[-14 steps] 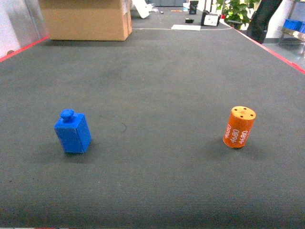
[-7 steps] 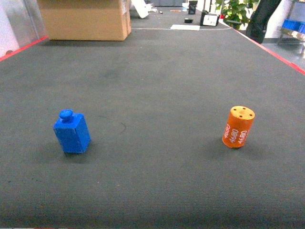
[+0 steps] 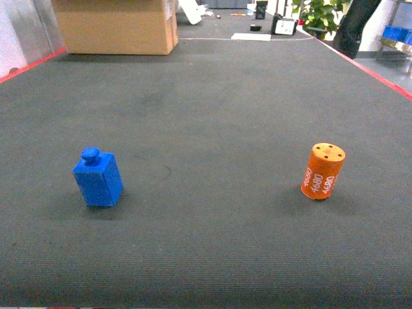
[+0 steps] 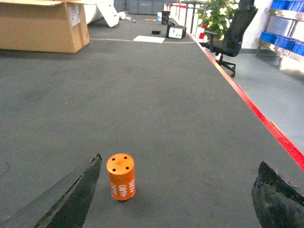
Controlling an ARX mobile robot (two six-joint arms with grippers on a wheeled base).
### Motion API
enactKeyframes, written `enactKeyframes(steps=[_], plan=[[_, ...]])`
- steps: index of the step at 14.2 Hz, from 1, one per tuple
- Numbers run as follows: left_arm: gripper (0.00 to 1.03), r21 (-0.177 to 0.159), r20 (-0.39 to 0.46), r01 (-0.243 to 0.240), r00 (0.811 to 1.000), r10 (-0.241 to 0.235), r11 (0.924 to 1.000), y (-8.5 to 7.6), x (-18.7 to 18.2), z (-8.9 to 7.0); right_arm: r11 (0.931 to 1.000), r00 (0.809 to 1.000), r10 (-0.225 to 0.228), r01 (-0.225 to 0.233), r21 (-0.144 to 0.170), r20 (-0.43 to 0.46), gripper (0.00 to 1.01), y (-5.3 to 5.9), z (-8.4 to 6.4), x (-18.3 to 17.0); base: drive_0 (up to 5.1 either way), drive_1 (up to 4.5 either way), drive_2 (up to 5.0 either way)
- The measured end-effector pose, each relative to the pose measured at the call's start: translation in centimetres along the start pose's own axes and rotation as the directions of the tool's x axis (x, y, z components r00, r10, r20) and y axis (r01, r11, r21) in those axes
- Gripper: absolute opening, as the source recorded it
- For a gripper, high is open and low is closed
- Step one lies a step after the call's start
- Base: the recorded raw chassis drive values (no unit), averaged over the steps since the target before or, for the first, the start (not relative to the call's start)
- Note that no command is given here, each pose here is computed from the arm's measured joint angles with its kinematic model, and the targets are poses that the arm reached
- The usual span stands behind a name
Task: Sort blue parts and orange caps into right shelf containers
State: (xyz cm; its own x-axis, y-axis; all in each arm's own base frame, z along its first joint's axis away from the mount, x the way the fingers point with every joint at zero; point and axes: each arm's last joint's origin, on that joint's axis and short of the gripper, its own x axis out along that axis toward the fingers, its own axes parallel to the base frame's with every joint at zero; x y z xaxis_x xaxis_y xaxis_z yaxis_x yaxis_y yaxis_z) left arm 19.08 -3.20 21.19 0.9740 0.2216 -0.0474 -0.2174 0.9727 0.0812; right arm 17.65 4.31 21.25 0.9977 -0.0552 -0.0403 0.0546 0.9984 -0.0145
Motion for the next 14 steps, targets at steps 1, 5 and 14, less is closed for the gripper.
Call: enactKeyframes(steps=[1,5,14], plan=[[0.98,-0.004,-0.104,0.118,0.988,-0.118,0.9930,-2.3,5.6,-0.6,0.9993,0.994,0.036,-0.036,-0.005,-0.099,0.98,2.0,-0.7,5.6,0.0,0.00,0.0],[0.98,-0.082,-0.274,0.185,0.941,-0.200,0.9794,-4.4,12.5,-2.7,0.9993,0.968,0.032,-0.036,-0.010,-0.247,0.98,4.2,-2.9,14.3,0.0,0.00,0.0],[0.98,-0.080,-0.319,0.203,0.922,-0.218,0.9759,-5.0,13.6,-3.5,0.9990,0.957,0.033,-0.041,-0.020,-0.287,0.98,4.8,-4.1,15.9,0.0,0.00,0.0]])
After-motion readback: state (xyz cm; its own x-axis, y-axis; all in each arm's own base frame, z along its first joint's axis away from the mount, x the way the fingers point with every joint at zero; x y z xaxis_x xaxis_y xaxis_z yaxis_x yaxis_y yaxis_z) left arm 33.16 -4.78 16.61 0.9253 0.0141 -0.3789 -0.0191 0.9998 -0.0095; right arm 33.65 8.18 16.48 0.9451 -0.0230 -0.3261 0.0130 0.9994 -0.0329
